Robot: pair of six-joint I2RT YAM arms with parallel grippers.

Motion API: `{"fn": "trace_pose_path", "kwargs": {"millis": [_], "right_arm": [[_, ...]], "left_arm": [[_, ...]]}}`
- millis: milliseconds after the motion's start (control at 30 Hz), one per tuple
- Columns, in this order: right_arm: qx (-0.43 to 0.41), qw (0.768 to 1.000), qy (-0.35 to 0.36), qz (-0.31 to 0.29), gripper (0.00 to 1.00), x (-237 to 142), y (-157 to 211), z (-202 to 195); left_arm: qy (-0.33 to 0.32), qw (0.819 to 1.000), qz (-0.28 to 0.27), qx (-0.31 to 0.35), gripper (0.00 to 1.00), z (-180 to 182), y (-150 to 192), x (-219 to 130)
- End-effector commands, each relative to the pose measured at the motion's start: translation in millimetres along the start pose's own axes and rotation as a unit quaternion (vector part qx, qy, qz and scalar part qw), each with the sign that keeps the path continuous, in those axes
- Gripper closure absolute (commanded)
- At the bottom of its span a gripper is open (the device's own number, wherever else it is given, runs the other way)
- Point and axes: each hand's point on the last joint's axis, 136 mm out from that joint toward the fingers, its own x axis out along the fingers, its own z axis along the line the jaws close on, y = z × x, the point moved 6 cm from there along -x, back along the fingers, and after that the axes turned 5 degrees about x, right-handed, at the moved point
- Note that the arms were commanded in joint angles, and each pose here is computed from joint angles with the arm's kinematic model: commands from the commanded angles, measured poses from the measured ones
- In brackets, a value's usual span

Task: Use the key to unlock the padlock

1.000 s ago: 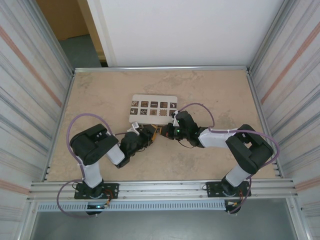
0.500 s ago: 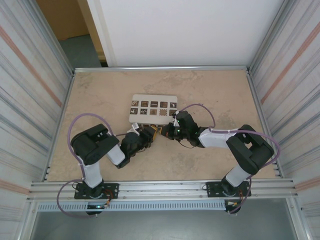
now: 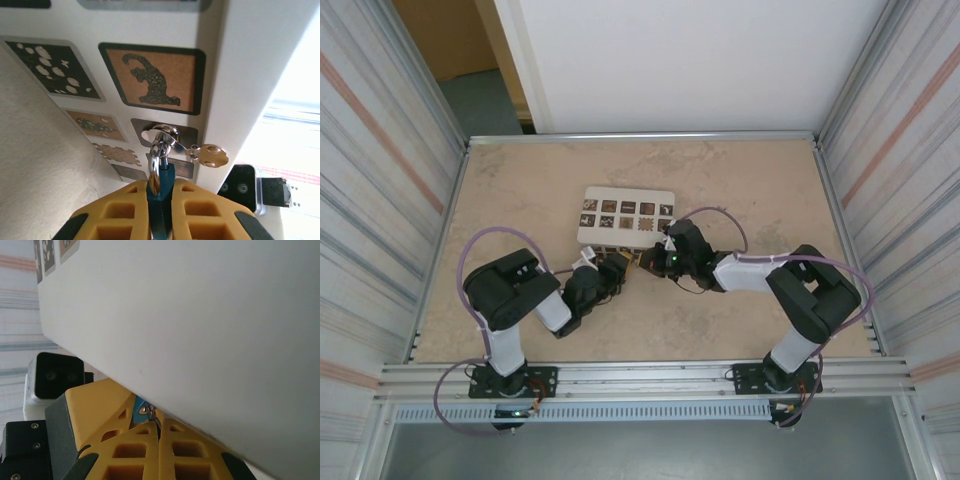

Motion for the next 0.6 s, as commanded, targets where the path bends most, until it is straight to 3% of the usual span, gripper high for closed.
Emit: {"fn": "trace_pose_path", "kwargs": {"millis": [0,400,567], "right_arm": [[-0.012,0.998,-0.053,-0.006,0.98,6.1,-9.1,28.9],[-0.014,0.999,-0.024,-0.025,0.72,-12.2,-0.7,7.9],[-0.033,0.999,0.02,-0.038,0.54,-32.6,7.7,-5.9]], "left_arm": [[0.031,0.998,0.049,0.01,0.97,-14.3,21.0,3.9],[-0.004,1.0,0.018,-0.002,1.0,-9.5,12.2,-3.6],[-0.033,0.999,0.009,0.008,1.0,-17.0,7.2,-10.8]]}}
